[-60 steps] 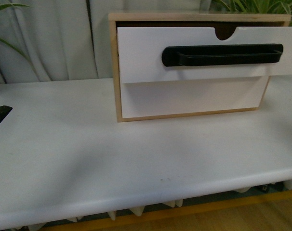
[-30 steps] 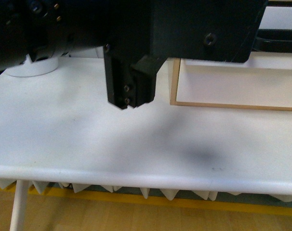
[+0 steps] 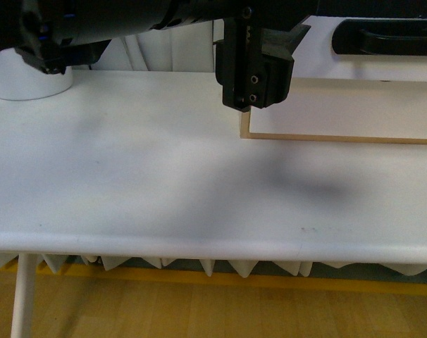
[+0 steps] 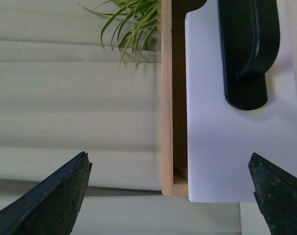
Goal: Close drawer sideways
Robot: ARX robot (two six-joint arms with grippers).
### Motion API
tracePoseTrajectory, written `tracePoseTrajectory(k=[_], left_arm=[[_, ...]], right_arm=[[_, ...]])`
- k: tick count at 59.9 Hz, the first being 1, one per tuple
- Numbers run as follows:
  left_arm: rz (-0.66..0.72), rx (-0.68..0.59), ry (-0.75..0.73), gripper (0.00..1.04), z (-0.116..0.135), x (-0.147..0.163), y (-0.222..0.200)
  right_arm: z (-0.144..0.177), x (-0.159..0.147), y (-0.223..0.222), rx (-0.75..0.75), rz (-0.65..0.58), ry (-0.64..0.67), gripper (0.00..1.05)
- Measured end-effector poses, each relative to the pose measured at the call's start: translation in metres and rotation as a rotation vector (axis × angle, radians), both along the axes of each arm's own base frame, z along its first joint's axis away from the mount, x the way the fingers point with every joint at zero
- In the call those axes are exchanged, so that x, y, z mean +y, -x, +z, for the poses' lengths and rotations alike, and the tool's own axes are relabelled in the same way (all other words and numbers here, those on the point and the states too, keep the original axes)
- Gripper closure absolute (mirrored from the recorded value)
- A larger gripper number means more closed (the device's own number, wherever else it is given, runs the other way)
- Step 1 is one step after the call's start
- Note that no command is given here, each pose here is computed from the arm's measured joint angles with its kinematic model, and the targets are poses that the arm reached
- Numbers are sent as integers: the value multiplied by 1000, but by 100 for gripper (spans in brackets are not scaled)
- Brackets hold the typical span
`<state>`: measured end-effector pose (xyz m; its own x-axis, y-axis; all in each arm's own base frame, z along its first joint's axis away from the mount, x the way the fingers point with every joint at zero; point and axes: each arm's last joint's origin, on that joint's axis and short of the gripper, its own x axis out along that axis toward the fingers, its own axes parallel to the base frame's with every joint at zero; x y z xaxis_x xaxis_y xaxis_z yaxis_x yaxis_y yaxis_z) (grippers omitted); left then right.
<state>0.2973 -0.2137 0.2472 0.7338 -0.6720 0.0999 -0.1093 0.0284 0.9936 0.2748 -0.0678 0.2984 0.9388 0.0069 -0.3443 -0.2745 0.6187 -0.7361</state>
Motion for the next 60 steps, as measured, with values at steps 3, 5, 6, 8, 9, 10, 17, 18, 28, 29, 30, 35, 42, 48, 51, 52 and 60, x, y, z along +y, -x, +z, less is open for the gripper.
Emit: tracePoseTrajectory(k=[3, 5, 6, 8, 9, 10, 17, 18, 28, 29, 30, 35, 42, 48, 51, 52, 60], left_arm=[[0, -1, 1, 6, 1, -2, -2], [1, -1, 1, 6, 2, -3, -4], [1, -1, 1, 6, 2, -3, -5], [1, -2, 2, 6, 3, -4, -6], [1, -2, 2, 6, 3, -5, -7], [1, -3, 3, 6, 3, -5, -8], [-3, -8, 6, 6, 6, -11, -13], [-3, -8, 6, 6, 6, -11, -13], [-5, -7, 5, 6, 6, -16, -19], [-5, -7, 5, 6, 6, -16, -20], [-5, -5, 4, 6, 6, -16, -20], [-7, -2, 1, 6, 5, -18, -23], [-3, -6, 4, 6, 5, -21, -29], [0, -10, 6, 6, 6, -23, -34], [3, -9, 5, 6, 5, -24, -37], [4, -9, 5, 6, 5, -24, -38], [11, -9, 5, 6, 4, -27, -48]], right_arm=[[1, -1, -2, -3, -1, 1, 9], [1, -1, -4, -4, -1, 1, 9], [1, -2, -5, -5, -1, 1, 9], [1, -2, -7, -5, -1, 2, 9], [1, -2, -7, -5, -1, 2, 9], [1, -2, -8, -5, -1, 1, 9], [0, -4, -15, -1, -1, 1, 9], [0, -5, -16, -1, -1, 1, 9], [0, -7, -25, -5, -2, 2, 9], [0, -7, -25, -6, -1, 2, 9], [0, -7, -26, -9, -1, 3, 9], [0, -7, -31, -15, -1, 6, 9], [-4, -6, -38, -5, 2, 5, 9], [-6, -6, -44, -6, 3, 7, 9], [-6, -6, -47, -10, 3, 6, 9], [-6, -6, -48, -11, 4, 6, 9], [-7, -7, -60, -24, -2, 8, 9]])
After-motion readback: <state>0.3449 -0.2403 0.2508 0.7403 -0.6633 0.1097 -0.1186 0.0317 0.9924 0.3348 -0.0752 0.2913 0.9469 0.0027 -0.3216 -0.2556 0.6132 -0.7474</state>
